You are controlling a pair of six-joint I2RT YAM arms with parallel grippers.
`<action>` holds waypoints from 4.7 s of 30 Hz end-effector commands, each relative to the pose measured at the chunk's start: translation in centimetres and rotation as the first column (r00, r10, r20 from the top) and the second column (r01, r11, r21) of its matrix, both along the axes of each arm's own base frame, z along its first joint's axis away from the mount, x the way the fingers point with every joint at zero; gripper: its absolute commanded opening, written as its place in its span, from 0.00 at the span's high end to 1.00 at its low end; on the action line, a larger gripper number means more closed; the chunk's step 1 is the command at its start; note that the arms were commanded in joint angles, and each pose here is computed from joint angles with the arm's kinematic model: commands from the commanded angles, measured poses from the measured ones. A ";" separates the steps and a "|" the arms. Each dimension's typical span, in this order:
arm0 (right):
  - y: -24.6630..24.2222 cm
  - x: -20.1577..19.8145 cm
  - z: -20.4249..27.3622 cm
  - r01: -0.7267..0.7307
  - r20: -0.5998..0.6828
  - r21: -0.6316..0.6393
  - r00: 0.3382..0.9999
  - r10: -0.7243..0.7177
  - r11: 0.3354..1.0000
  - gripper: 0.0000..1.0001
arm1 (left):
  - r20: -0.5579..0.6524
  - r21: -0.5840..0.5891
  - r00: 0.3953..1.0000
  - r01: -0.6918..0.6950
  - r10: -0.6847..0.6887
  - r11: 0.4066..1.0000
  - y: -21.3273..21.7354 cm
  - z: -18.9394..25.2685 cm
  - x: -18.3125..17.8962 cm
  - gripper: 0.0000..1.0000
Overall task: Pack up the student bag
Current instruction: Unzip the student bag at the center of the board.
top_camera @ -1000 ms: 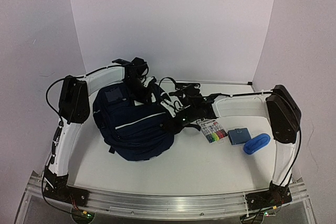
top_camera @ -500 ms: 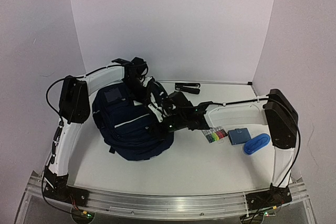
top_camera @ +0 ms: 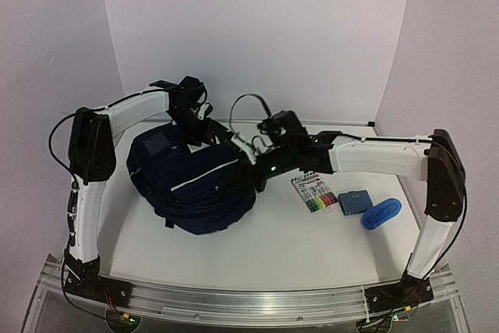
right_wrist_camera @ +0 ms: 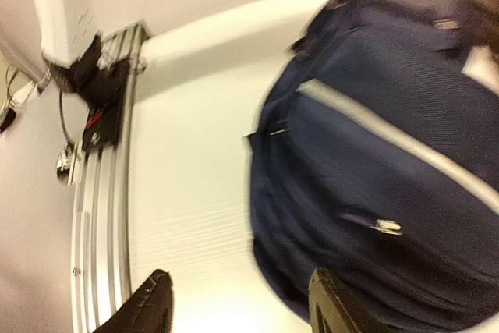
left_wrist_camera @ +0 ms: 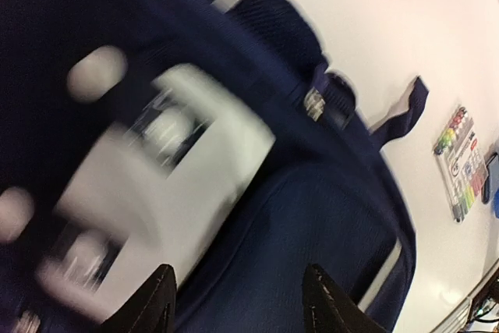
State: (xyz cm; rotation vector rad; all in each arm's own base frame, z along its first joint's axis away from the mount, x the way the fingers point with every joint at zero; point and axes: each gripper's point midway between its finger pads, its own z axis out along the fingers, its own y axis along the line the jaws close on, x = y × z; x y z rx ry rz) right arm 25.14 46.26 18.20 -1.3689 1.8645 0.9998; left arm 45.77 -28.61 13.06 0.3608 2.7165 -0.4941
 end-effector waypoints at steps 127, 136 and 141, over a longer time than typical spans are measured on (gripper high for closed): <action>-6.2 16.5 -0.5 0.722 -0.973 -0.093 0.080 -0.217 0.685 1.00 | 0.215 0.174 0.947 0.202 -0.238 0.964 -3.5 0.8 -7.9 0.56; -6.0 16.5 -1.0 0.711 -0.974 -0.102 0.069 -0.214 0.696 1.00 | 0.199 0.245 0.965 0.123 -0.174 0.962 -1.4 -0.7 -8.0 0.87; -6.9 16.8 -1.5 0.717 -0.973 -0.111 0.063 -0.222 0.688 1.00 | 0.177 0.266 0.975 0.085 -0.135 0.960 0.4 -0.4 -9.4 1.00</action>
